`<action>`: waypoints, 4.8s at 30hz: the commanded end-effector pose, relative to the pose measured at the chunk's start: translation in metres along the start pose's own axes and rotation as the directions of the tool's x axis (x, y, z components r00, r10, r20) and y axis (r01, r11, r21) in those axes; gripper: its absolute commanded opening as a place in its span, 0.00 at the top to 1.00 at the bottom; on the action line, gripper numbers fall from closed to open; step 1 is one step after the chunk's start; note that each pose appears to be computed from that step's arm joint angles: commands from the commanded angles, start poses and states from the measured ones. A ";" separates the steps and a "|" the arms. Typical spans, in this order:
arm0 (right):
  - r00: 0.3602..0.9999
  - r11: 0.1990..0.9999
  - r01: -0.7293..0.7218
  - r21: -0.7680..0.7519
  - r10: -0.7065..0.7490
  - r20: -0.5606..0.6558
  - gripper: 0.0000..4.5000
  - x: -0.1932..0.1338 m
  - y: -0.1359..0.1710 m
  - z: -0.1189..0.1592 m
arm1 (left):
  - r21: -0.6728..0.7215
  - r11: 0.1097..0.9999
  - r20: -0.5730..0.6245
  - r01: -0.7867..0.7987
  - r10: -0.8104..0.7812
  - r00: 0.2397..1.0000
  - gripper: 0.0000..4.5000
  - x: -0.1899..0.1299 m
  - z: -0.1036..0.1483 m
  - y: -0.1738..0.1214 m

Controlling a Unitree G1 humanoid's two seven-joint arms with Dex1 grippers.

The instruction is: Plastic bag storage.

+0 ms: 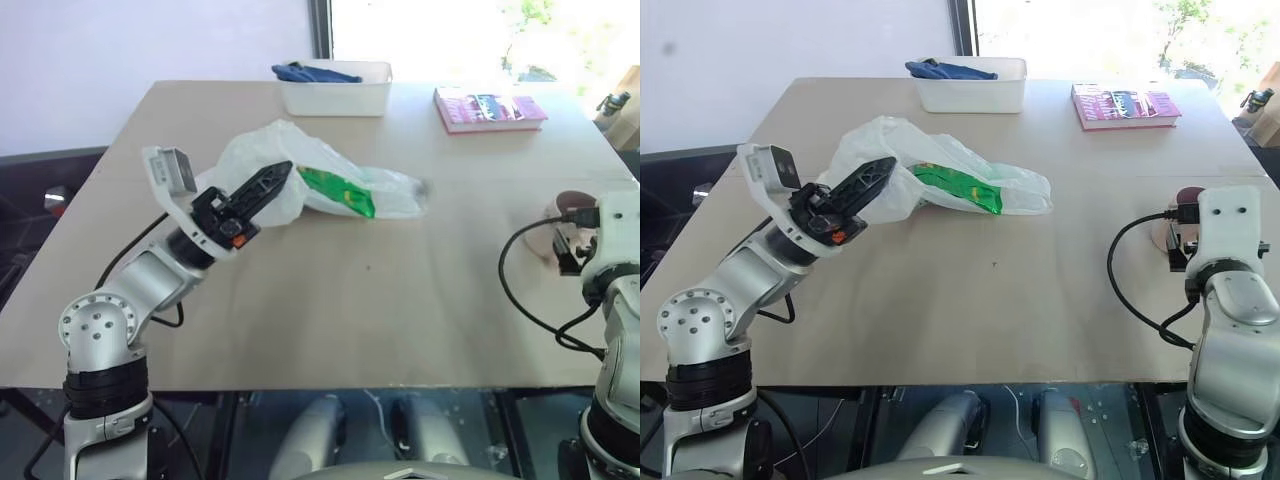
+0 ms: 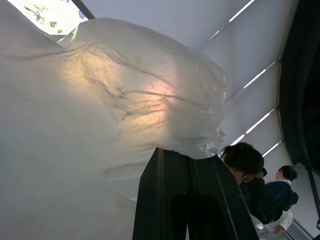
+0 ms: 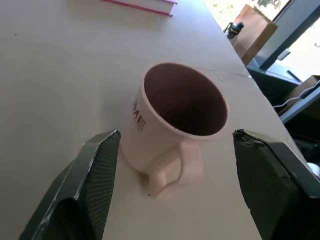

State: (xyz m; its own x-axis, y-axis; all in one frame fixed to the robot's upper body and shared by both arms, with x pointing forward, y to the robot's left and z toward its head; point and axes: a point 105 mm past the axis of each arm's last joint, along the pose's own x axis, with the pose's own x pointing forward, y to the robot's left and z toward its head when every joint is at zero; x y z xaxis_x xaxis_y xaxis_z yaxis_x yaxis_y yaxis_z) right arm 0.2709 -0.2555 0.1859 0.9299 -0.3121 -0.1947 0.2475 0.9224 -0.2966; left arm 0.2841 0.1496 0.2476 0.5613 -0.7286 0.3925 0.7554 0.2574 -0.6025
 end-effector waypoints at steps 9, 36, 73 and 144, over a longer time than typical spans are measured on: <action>0.998 0.996 0.036 0.084 -0.031 -0.055 0.19 0.033 -0.025 -0.018 | 0.058 0.997 -0.010 0.045 -0.044 0.999 1.00 0.003 -0.001 -0.021; 0.416 0.491 -0.825 -0.280 0.863 0.287 0.91 -0.042 0.188 0.076 | -0.061 0.988 0.028 0.140 -0.138 0.990 1.00 -0.029 0.045 -0.034; 0.030 0.409 -0.305 -0.860 0.907 0.421 0.30 -0.049 0.342 0.123 | -0.026 0.994 -0.085 0.110 -0.112 0.990 1.00 -0.022 -0.009 -0.052; 0.787 0.792 -0.584 -0.179 0.606 0.111 0.77 -0.008 0.044 -0.001 | 0.539 0.835 -0.264 -0.116 0.298 0.918 0.80 -0.002 -0.058 0.061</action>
State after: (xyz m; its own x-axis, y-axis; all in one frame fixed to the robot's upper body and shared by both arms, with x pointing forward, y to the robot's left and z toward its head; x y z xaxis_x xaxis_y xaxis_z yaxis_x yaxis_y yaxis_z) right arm 0.2784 -0.2099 0.1653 0.9051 0.3263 -0.2726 -0.3905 0.8917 -0.2290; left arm 0.3156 0.1256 0.1588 0.6702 -0.7409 -0.0424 0.7135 0.6591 -0.2377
